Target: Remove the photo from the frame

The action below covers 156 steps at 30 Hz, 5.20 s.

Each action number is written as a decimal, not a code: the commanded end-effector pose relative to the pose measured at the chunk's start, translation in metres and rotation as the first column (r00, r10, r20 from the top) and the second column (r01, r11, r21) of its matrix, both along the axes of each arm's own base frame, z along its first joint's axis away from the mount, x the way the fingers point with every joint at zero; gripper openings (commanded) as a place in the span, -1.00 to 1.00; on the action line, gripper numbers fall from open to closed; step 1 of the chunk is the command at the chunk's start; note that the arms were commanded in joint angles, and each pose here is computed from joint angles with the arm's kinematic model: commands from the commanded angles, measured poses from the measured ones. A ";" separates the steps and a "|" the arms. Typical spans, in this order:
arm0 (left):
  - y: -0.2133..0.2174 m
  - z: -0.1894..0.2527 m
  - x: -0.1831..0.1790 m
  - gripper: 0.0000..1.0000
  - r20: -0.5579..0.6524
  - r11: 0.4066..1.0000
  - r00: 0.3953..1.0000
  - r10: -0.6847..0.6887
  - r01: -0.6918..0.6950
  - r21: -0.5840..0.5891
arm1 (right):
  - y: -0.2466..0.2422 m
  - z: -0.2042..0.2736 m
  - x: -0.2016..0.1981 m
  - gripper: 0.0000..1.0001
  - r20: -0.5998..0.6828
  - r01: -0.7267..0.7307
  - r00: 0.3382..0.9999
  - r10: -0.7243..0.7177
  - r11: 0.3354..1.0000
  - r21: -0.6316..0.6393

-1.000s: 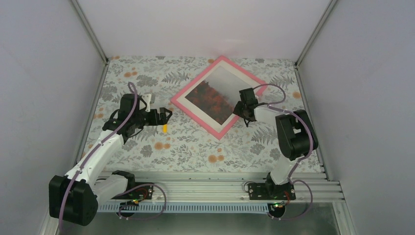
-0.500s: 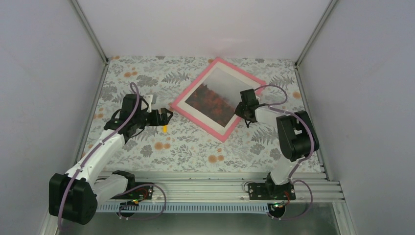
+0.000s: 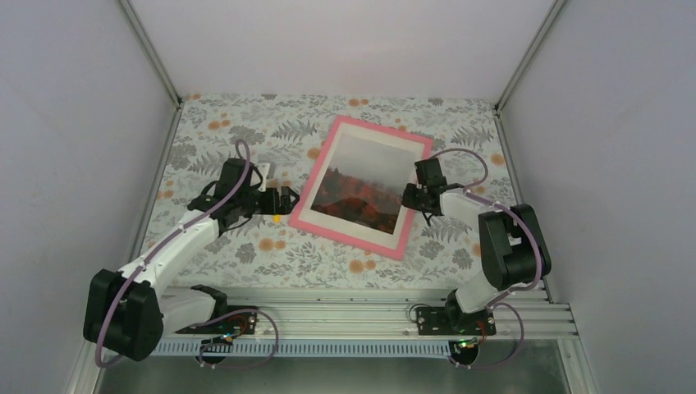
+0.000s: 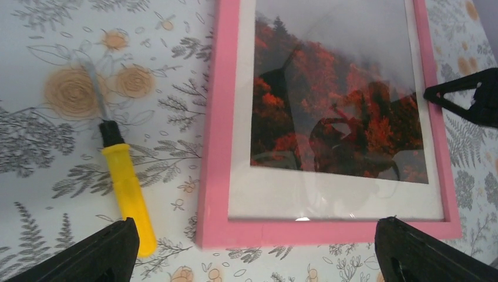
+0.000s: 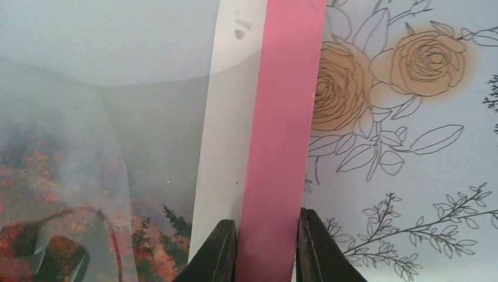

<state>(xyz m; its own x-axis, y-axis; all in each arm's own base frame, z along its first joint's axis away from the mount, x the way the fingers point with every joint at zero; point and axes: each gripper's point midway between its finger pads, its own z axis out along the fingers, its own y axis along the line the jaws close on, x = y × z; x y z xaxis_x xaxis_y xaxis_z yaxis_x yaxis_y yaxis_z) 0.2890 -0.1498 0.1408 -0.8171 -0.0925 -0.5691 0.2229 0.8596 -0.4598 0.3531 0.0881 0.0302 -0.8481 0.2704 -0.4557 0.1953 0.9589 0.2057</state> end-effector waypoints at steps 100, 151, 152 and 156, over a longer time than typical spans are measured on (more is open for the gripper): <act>-0.018 0.001 0.050 -0.95 0.094 0.897 0.960 0.264 -0.280 0.342 | 0.215 0.082 -0.147 1.00 0.159 -0.636 0.462 0.873 0.451 -0.626; 0.018 0.061 0.041 -0.32 0.143 0.937 0.933 0.331 -0.342 0.063 | 0.219 0.090 -0.104 -0.92 0.203 -0.159 0.564 0.800 0.347 -0.924; 0.022 0.067 0.040 -0.29 0.154 0.936 0.928 0.338 -0.348 0.044 | 0.220 0.095 -0.104 -0.92 0.213 -0.161 0.560 0.801 0.357 -0.920; 0.035 0.094 0.032 -0.09 0.188 0.934 0.916 0.356 -0.356 -0.031 | 0.225 0.113 -0.104 -0.92 0.265 -0.184 0.534 0.803 0.416 -0.890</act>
<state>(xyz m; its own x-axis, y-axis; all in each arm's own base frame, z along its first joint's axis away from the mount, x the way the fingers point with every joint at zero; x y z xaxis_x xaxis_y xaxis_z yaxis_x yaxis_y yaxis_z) 0.3265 -0.1205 0.2111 -0.6516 -0.3067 -0.6938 -0.0405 0.9274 -0.3719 0.2435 0.3038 0.1031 -0.1213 -0.9069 -0.4036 -0.2782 0.4213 -0.8632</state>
